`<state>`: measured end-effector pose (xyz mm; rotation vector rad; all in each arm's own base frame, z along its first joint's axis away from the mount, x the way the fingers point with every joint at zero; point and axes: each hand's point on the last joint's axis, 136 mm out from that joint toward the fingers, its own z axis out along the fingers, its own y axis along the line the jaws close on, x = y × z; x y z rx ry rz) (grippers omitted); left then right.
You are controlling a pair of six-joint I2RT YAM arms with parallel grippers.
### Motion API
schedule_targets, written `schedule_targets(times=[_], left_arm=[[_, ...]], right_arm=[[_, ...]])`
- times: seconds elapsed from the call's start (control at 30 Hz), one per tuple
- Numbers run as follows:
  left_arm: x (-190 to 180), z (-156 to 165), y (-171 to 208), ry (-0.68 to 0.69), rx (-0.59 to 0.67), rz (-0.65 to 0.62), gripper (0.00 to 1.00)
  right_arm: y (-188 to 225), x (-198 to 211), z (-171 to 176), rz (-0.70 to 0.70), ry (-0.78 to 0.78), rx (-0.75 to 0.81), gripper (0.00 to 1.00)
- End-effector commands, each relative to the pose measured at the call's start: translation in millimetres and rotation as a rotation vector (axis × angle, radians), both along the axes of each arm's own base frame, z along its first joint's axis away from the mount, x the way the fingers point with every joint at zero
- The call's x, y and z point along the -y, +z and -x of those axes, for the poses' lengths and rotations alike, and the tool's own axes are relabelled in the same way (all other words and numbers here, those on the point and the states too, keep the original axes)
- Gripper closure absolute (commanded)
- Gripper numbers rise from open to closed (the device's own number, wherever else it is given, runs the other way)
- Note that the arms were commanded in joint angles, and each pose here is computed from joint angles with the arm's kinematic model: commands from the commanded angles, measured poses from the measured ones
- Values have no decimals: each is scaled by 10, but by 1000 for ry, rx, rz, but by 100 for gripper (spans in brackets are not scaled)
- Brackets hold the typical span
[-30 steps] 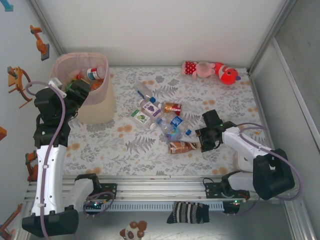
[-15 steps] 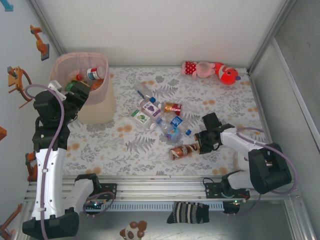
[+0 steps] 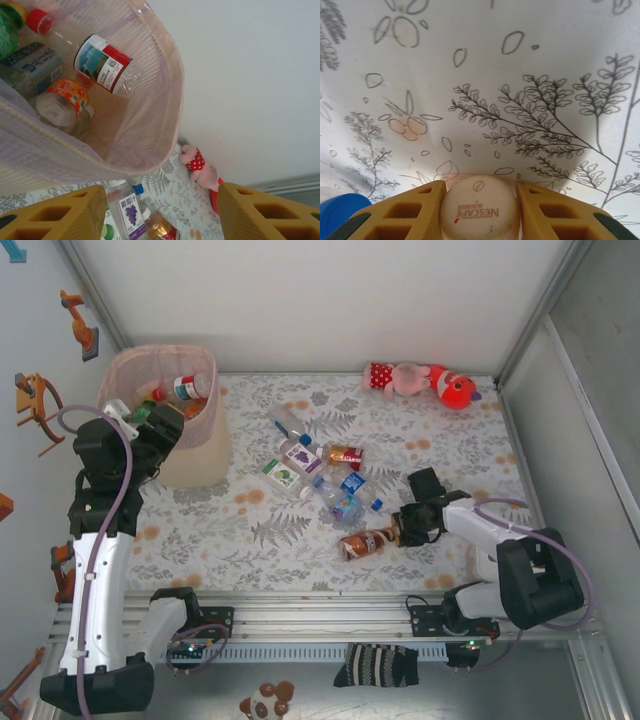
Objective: Put the plastic bottles in the bin
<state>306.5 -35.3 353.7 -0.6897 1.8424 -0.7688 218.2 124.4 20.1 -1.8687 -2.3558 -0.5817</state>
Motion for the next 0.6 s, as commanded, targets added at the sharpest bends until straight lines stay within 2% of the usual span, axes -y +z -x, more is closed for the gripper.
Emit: schedule_targets(times=[0.0,0.13,0.23,0.33,0.43,0.57], left_arm=[[65,-12,158,-27,66,-24,42],[236,-51,218,-104,121,-35,43],[444,-105,239,-203,160,-36,43],[753,-142,298,-368,228,-22,42],[1158,-72,365,-587,336,-28,39],[1678,129,309,-812,434,-132,39]], right_arm=[[135,125,-67,60,-12,78,68],[478,277,-161,153,40,204,77],[822,312,-351,206,124,385,80],[1204,299,-546,267,243,573,86],[1644,188,-740,316,404,773,100],[2177,-78,-875,321,612,1000,100]])
